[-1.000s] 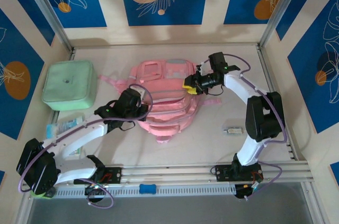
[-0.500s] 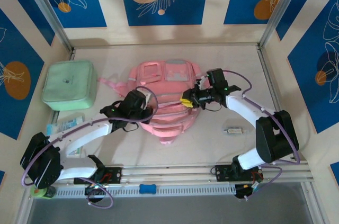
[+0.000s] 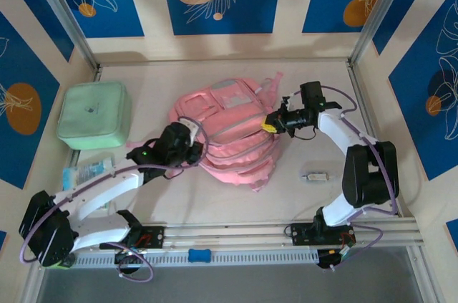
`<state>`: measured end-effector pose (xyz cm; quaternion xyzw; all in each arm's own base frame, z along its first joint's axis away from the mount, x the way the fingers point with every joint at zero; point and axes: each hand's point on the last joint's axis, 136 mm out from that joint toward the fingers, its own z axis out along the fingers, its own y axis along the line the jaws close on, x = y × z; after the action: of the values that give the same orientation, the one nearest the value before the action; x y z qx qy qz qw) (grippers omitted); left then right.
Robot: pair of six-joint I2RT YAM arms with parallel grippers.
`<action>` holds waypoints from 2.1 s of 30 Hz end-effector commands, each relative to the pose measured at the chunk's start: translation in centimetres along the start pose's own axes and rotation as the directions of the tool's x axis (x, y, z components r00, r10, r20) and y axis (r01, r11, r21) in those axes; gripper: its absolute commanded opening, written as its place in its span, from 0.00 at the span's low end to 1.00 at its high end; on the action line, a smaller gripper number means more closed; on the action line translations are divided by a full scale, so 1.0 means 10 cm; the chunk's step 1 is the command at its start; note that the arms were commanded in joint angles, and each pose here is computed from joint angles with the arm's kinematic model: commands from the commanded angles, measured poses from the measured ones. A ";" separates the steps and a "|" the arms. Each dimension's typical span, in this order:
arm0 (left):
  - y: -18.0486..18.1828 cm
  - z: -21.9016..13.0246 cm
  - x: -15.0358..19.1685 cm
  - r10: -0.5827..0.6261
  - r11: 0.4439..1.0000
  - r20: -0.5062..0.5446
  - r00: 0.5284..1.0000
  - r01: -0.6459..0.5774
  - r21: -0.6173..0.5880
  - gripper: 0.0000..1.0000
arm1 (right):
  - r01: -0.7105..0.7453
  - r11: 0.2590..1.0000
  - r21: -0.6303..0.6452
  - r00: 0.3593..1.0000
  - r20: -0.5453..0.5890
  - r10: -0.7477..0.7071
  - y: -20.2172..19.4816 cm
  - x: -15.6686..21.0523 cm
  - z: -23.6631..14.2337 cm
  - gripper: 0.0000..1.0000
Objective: Pack books, pencil case, and school supplies into a backpack
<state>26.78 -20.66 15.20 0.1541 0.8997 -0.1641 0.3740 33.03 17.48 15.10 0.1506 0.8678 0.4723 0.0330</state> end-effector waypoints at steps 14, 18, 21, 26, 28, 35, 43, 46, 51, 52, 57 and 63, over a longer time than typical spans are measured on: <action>0.17 0.13 0.16 -0.074 0.996 -0.102 0.992 0.069 -0.048 0.00 | 0.205 0.979 -0.010 0.976 0.081 -0.204 0.46 -0.57 0.06 0.14; 0.07 0.03 0.18 -0.069 0.998 -0.108 0.992 0.069 -0.003 0.24 | 0.167 0.982 0.084 0.980 0.098 -0.175 0.23 -0.41 -0.08 0.39; -0.09 -0.03 0.16 -0.089 0.995 -0.101 0.991 0.094 0.042 0.31 | 0.108 0.970 0.219 0.981 0.133 -0.139 -0.07 -0.25 -0.22 0.49; -0.47 0.02 0.16 -0.088 0.989 -0.085 0.992 0.098 0.111 0.47 | -0.004 0.938 0.347 0.973 0.218 -0.077 -0.53 0.05 -0.46 0.66; -0.70 0.06 0.15 -0.081 0.981 -0.073 0.994 0.093 0.173 0.51 | -0.098 0.904 0.415 0.958 0.287 -0.028 -0.77 0.10 -0.66 0.72; -1.21 0.16 0.12 -0.018 0.956 -0.075 0.997 0.039 0.292 0.60 | -0.453 0.748 0.484 0.832 0.531 0.160 -1.49 0.41 -1.23 0.93; -1.38 0.23 0.11 0.031 0.940 -0.065 0.997 -0.008 0.341 0.73 | -0.654 0.603 0.458 0.730 0.592 0.342 -1.89 0.77 -1.17 0.99; -1.30 0.21 0.10 0.058 0.953 -0.066 0.996 -0.035 0.301 0.77 | -0.686 0.592 0.423 0.703 0.597 0.387 -1.97 0.77 -1.05 0.99; -1.19 0.11 0.07 0.066 0.962 -0.037 0.997 -0.054 0.266 0.83 | -0.701 0.551 0.453 0.695 0.607 0.385 -2.08 0.72 -1.01 0.99; -1.16 0.09 0.07 0.065 0.965 -0.031 0.997 -0.054 0.258 0.84 | -0.697 0.547 0.464 0.700 0.605 0.379 -2.10 0.70 -1.00 0.99; -1.07 0.05 0.08 0.057 0.972 -0.019 0.998 -0.051 0.228 0.85 | -0.659 0.562 0.500 0.734 0.589 0.337 -2.12 0.52 -0.93 1.00; -0.99 0.07 0.11 0.038 0.982 -0.032 0.999 -0.031 0.184 0.87 | -0.572 0.552 0.606 0.810 0.524 0.265 -2.06 0.25 -0.83 0.86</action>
<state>22.68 -30.55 16.40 0.2108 0.8762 -0.2573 0.3487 22.21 1.16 2.25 0.4742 0.8791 0.0480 -0.0050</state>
